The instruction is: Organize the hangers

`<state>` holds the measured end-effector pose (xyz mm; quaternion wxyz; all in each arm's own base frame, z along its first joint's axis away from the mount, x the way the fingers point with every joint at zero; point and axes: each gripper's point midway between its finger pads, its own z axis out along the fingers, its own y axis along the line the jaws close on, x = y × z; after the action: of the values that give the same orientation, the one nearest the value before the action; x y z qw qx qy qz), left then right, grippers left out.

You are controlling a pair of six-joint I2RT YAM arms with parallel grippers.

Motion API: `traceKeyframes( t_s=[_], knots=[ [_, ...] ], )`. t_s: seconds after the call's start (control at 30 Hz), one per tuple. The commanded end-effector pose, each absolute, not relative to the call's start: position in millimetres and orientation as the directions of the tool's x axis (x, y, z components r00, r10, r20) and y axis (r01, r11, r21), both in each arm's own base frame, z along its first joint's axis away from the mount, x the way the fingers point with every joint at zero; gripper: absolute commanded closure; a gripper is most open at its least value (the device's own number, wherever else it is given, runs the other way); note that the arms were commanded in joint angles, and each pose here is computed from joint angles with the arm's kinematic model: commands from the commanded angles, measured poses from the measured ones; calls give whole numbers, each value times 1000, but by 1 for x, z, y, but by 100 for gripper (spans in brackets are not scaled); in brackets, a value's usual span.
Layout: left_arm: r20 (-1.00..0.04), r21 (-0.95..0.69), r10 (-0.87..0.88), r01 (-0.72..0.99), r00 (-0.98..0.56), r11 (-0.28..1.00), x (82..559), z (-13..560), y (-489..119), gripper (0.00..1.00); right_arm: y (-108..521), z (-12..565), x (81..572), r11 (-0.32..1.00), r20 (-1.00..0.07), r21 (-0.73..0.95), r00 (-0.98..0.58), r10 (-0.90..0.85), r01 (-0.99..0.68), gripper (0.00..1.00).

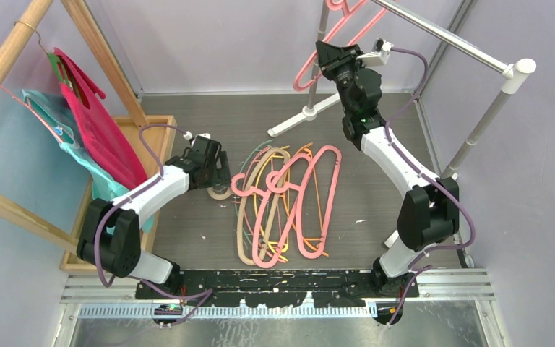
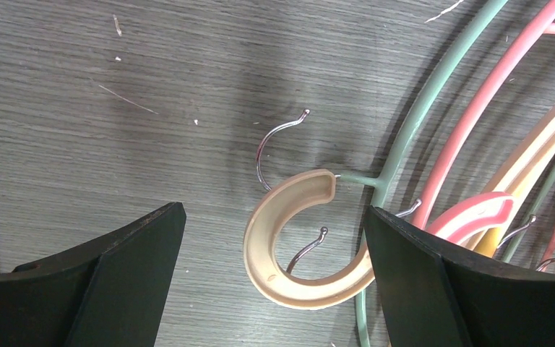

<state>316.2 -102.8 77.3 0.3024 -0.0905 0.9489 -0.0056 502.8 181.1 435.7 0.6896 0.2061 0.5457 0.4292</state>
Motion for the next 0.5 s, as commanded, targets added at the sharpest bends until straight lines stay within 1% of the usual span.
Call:
traceKeyframes(
  t_s=[0.0,0.27,0.47],
  knots=[
    [-606,-62,-166,-161,-778,985,329,93,-105,2,171,501,496,495,-487,733,148,860,-467,99],
    [-604,-73,-169,-157,-779,985,329,93,-107,2,167,490,528,497,-480,772,149,865,-397,99],
    [-600,-63,-163,-157,-783,986,328,91,-106,2,163,460,550,469,-461,818,108,881,-332,99]
  ],
)
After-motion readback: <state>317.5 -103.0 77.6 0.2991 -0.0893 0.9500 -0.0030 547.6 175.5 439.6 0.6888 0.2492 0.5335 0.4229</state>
